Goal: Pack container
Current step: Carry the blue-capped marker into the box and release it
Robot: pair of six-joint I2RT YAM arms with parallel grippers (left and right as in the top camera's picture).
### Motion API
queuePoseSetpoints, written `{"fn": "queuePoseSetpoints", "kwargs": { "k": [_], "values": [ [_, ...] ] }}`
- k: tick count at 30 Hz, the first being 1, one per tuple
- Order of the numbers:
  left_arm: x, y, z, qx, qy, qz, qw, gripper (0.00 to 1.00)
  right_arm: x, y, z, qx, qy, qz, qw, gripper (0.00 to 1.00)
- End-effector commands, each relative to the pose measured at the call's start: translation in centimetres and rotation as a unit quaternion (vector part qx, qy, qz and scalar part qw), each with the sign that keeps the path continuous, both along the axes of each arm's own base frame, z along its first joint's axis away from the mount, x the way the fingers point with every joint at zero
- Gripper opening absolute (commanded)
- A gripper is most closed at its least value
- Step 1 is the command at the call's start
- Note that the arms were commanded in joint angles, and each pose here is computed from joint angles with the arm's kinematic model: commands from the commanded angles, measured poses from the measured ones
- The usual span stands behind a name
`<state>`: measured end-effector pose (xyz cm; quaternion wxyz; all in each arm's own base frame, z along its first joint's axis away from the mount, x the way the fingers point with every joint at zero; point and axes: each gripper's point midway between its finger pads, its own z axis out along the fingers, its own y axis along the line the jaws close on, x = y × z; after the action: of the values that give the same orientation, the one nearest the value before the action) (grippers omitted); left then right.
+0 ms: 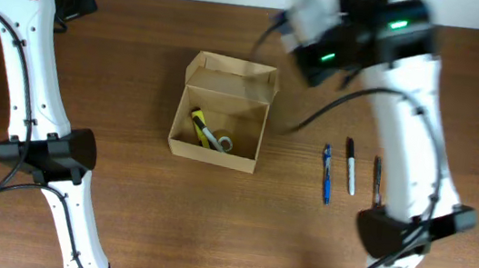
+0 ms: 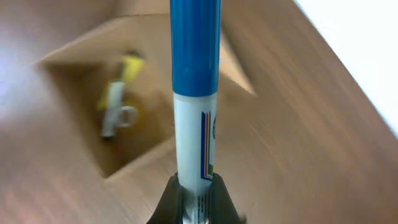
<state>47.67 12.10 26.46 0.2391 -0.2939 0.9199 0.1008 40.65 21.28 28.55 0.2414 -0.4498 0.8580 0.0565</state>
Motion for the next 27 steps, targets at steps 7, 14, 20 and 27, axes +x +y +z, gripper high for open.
{"fn": "queuePoseSetpoints", "kwargs": {
  "k": [7, 14, 20, 27],
  "values": [
    [-0.5, 0.0, 1.4, 0.005, -0.013, -0.005, 1.000, 1.00, -2.5, 7.4, -7.8, -0.109, 0.015, 0.203, 0.973, 0.04],
    [-0.4, 0.0, 1.4, 0.005, -0.013, -0.005, 1.000, 1.00, -1.9, 8.1, -14.9, -0.131, 0.085, 0.210, 0.965, 0.04],
    [-0.4, 0.0, 1.4, 0.005, -0.013, -0.005, 1.000, 1.00, -2.4, 8.9, -19.7, -0.123, 0.141, 0.210, 0.960, 0.04],
    [-0.5, 0.0, 1.4, 0.005, -0.013, -0.005, 1.000, 1.00, -1.9, 9.3, -22.8, -0.125, 0.161, 0.186, 0.961, 0.04]
  ]
}}
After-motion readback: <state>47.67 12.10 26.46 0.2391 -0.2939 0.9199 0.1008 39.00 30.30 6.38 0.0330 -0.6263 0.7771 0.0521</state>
